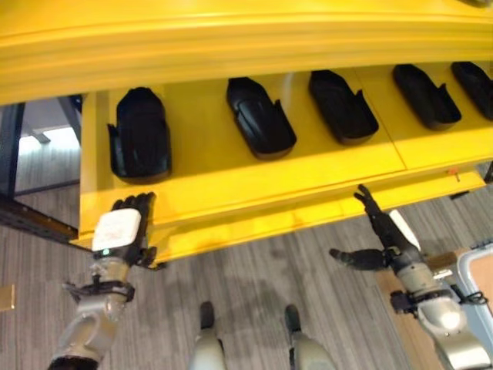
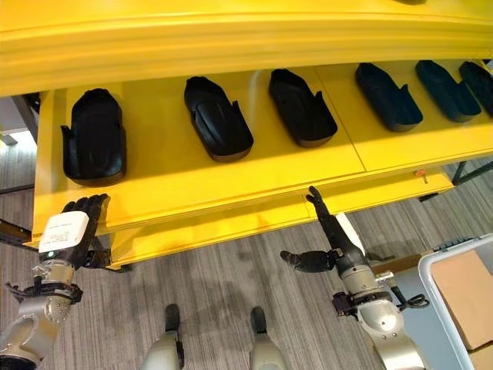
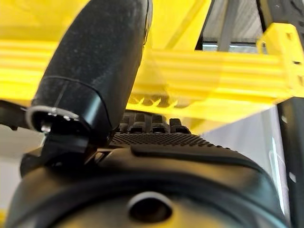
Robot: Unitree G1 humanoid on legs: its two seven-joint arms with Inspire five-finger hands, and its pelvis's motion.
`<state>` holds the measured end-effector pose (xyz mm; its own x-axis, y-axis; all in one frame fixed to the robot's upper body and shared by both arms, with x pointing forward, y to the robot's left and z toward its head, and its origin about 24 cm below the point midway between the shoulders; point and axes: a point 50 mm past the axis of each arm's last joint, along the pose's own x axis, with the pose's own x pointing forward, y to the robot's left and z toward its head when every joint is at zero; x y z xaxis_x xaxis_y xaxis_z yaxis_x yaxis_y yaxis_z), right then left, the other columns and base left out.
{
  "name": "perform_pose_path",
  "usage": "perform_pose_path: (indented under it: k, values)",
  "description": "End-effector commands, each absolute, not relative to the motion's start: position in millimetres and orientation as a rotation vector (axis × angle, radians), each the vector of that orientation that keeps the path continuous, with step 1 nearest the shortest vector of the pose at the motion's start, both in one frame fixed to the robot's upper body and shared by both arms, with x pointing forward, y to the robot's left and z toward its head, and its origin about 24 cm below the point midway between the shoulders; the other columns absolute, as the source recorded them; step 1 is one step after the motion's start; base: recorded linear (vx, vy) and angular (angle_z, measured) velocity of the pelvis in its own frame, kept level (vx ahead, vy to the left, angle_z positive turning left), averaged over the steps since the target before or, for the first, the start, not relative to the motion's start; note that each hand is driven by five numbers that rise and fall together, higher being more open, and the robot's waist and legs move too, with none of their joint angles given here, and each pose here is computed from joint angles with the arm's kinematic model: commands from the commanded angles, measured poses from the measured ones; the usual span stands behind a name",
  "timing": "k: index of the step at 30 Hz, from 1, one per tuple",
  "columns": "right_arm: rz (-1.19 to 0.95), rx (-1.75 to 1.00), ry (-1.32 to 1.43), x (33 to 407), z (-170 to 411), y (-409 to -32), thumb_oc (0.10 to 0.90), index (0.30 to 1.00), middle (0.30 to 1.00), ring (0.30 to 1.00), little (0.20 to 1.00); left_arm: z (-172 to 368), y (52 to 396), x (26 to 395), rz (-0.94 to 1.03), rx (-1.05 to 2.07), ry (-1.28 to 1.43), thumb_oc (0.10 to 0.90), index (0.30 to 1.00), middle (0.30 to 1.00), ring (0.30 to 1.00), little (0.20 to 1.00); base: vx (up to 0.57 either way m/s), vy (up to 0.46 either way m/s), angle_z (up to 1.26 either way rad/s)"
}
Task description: Move parts from the plastic box to the shelf.
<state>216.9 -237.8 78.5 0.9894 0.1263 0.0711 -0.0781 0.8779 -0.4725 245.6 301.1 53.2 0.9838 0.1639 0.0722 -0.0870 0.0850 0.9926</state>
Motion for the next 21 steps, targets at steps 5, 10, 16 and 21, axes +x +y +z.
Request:
perform_pose_path:
  k: [5, 10, 16, 21]
  values:
    - [0.109, -0.506, -0.342, 223.1, 120.0, -227.6, 0.900, 1.000, 1.000, 1.000, 1.000, 75.9, 311.9, 270.4, 0.327, 1.552, 0.001, 0.900, 1.000, 1.000, 1.000, 1.000, 0.01, 0.002, -0.06]
    - [0.116, -0.510, -0.348, 222.2, 120.8, -227.0, 0.900, 1.000, 1.000, 1.000, 1.000, 66.8, 315.2, 272.5, 0.303, 1.571, 0.051, 0.900, 1.000, 1.000, 1.000, 1.000, 0.01, 0.002, -0.02]
    - [0.121, -0.506, -0.350, 222.0, 120.5, -226.0, 0.900, 1.000, 1.000, 1.000, 1.000, 63.3, 313.3, 274.9, 0.282, 1.589, 0.057, 0.900, 1.000, 1.000, 1.000, 1.000, 0.00, 0.000, 0.00]
    - [0.121, -0.510, -0.356, 222.1, 121.0, -225.6, 0.900, 1.000, 1.000, 1.000, 1.000, 62.3, 309.1, 278.5, 0.264, 1.590, 0.048, 0.900, 1.000, 1.000, 1.000, 1.000, 0.00, 0.000, 0.00]
